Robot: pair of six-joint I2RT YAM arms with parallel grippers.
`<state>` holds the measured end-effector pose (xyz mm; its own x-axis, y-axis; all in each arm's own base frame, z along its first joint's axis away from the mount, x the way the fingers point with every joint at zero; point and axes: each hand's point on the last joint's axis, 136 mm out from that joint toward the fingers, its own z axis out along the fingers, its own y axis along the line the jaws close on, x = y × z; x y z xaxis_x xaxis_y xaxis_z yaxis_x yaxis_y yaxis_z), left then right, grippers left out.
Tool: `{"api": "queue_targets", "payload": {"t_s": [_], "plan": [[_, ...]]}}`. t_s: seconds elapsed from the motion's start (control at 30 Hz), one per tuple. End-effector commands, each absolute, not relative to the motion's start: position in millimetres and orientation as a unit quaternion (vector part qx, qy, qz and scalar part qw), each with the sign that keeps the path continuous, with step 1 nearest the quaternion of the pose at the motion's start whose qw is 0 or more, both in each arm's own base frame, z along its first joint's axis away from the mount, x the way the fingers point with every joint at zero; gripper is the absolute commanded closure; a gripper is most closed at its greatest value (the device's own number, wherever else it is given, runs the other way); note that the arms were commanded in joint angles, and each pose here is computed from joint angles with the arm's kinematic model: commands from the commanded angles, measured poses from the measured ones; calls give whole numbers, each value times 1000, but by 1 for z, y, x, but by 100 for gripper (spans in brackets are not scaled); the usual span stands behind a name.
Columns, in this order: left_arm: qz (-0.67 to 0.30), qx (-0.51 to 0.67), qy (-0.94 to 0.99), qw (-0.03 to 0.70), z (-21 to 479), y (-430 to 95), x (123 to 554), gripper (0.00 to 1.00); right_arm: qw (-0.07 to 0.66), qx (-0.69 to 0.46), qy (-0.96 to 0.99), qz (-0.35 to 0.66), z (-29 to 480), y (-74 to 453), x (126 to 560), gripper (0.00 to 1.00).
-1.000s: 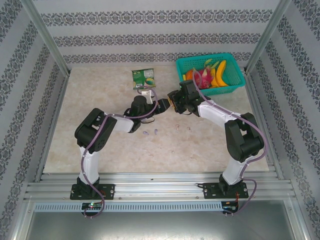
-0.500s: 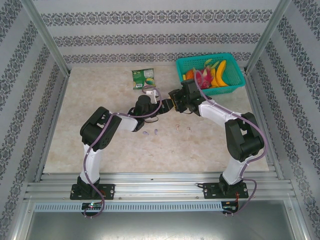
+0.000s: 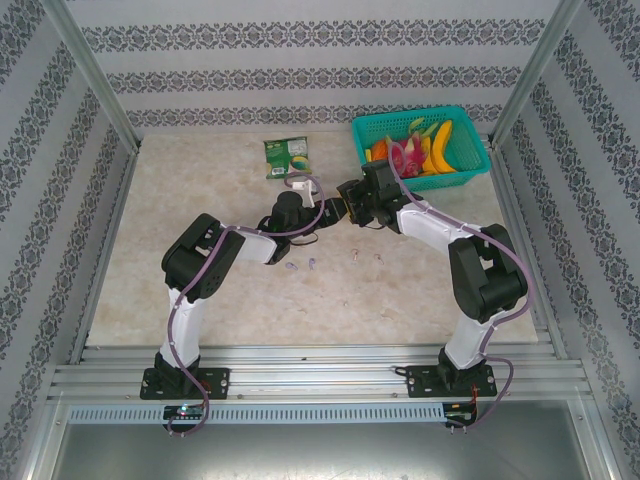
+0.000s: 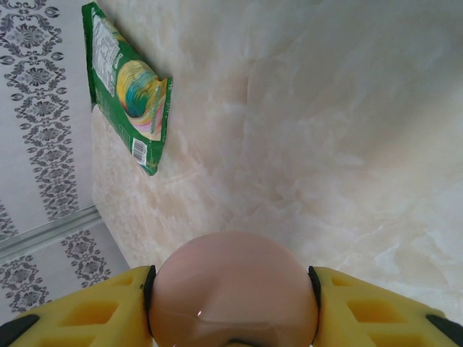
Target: Insert the wireless bluetooth earbuds into the charging case
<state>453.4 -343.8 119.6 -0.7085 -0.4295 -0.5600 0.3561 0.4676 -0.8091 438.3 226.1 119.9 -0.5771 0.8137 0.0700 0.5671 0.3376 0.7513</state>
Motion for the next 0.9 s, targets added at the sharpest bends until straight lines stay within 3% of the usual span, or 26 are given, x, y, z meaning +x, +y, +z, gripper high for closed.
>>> {"api": "queue_targets", "payload": {"t_s": [0.0, 0.63, 0.7, 0.87], "plan": [[-525, -20, 749, 404, 133, -348, 457, 56, 153, 436, 801, 381, 113, 224, 436, 52], [-535, -25, 741, 405, 137, -350, 458, 84, 155, 434, 798, 389, 117, 223, 436, 50], [-537, -26, 739, 405, 138, -350, 458, 88, 157, 433, 797, 392, 120, 223, 437, 46], [-543, -31, 737, 402, 139, -349, 456, 89, 179, 422, 790, 407, 143, 212, 445, 22]]}}
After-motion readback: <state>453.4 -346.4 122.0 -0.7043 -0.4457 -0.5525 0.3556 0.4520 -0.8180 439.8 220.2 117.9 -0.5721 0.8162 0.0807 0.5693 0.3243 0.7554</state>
